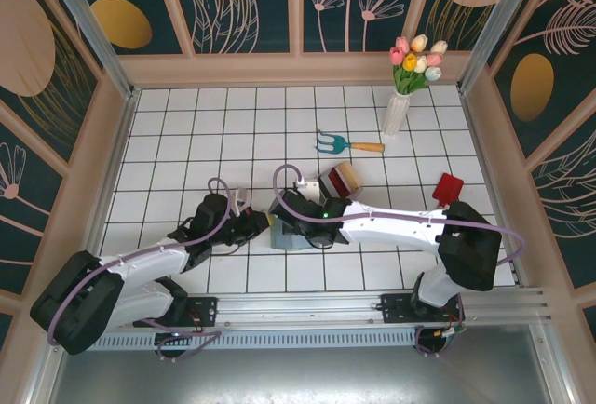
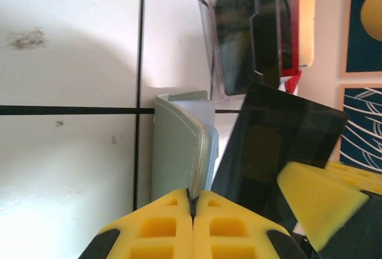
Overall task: Put the credit cards into the card holder
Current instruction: Flip over the card slot on the card holder, then insert the credit card into the card slot.
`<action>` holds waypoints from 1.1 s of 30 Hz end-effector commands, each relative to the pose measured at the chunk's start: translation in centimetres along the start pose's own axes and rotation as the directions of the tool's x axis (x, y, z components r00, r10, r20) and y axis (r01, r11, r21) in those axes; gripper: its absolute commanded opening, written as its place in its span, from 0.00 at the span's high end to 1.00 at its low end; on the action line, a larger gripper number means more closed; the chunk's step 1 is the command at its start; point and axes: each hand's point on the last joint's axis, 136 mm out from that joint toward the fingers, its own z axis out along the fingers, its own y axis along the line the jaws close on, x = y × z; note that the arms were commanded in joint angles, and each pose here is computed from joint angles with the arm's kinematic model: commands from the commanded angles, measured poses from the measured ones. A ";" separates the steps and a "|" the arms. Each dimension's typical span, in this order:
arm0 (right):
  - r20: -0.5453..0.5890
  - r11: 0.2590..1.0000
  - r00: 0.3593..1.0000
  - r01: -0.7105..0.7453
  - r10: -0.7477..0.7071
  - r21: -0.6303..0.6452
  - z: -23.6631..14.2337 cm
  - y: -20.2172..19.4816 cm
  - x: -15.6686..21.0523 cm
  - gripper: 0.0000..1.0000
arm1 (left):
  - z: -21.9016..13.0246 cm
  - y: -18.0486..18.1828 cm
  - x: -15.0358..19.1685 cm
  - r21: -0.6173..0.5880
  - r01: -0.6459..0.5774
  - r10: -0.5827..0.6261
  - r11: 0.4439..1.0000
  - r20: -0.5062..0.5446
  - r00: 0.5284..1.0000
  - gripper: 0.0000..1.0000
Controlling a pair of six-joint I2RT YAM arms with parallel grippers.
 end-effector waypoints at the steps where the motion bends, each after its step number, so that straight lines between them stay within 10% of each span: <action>1: 0.019 0.998 1.000 -0.008 0.009 -0.066 -1.0 0.3 -0.6 1.00 | 0.1 2.2 -0.1 -0.094 -0.015 0.017 0.995 0.020 1.000 0.97; 14: -0.153 0.880 0.984 -0.154 0.094 -0.449 -0.1 -0.1 0.5 1.00 | 1.0 5.6 -0.2 -0.242 -0.068 0.069 0.968 -0.003 0.998 0.93; 33: -0.160 0.888 0.984 -0.139 0.075 -0.439 3.0 -2.0 2.0 1.00 | 1.5 6.4 -0.3 -0.285 -0.078 0.075 0.955 -0.020 0.997 0.92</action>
